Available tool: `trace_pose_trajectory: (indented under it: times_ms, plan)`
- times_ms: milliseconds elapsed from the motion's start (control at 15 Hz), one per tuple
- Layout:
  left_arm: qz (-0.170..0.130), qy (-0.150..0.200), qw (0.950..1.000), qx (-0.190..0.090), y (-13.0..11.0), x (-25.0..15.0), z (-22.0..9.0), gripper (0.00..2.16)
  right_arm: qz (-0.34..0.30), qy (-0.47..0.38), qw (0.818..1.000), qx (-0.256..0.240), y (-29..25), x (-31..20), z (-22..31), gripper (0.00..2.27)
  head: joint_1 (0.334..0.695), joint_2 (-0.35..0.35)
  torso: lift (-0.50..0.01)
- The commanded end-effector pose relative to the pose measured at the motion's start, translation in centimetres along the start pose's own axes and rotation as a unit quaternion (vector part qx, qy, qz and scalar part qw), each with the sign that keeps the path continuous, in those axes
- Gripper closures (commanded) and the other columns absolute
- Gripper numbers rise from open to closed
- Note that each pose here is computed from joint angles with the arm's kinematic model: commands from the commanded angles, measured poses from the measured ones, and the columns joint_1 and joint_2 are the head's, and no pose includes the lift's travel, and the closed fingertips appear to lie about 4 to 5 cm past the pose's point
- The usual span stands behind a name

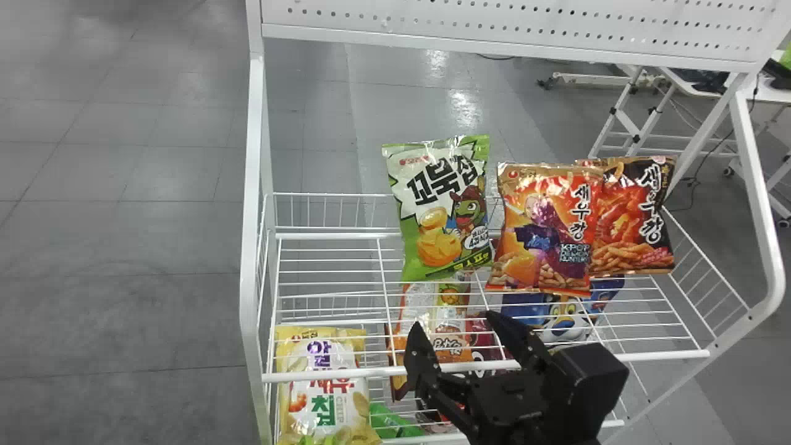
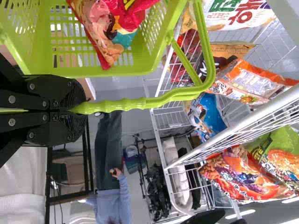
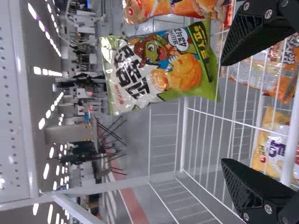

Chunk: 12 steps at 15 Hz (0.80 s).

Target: Hold basket handle with left hand then pick Jagalchi snack with right hand and place into basket

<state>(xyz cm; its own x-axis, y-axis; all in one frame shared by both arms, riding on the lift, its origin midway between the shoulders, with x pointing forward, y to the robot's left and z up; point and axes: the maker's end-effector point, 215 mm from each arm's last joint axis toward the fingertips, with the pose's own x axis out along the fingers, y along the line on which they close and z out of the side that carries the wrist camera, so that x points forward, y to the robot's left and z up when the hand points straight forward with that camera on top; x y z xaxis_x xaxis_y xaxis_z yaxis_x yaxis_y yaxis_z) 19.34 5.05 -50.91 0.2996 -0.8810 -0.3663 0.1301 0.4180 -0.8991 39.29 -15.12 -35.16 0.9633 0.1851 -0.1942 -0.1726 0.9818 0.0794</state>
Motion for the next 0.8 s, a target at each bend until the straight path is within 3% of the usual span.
trace_pose_trajectory:
  times_ms: [0, 733]
  plan:
    - [0.001, -0.001, 1.0000, -0.002, 0.2, 0.0, 0.0, 1.87, -0.014, -0.023, 1.000, 0.013, -1.1, 0.1, 0.2, 0.07, 0.695, -0.197, -0.010]
    - [0.001, -0.009, 0.9999, -0.012, 0.5, -0.7, 0.1, 1.87, -0.045, -0.041, 0.998, 0.007, -3.4, -1.0, -0.5, 0.07, 0.695, -0.253, -0.010]
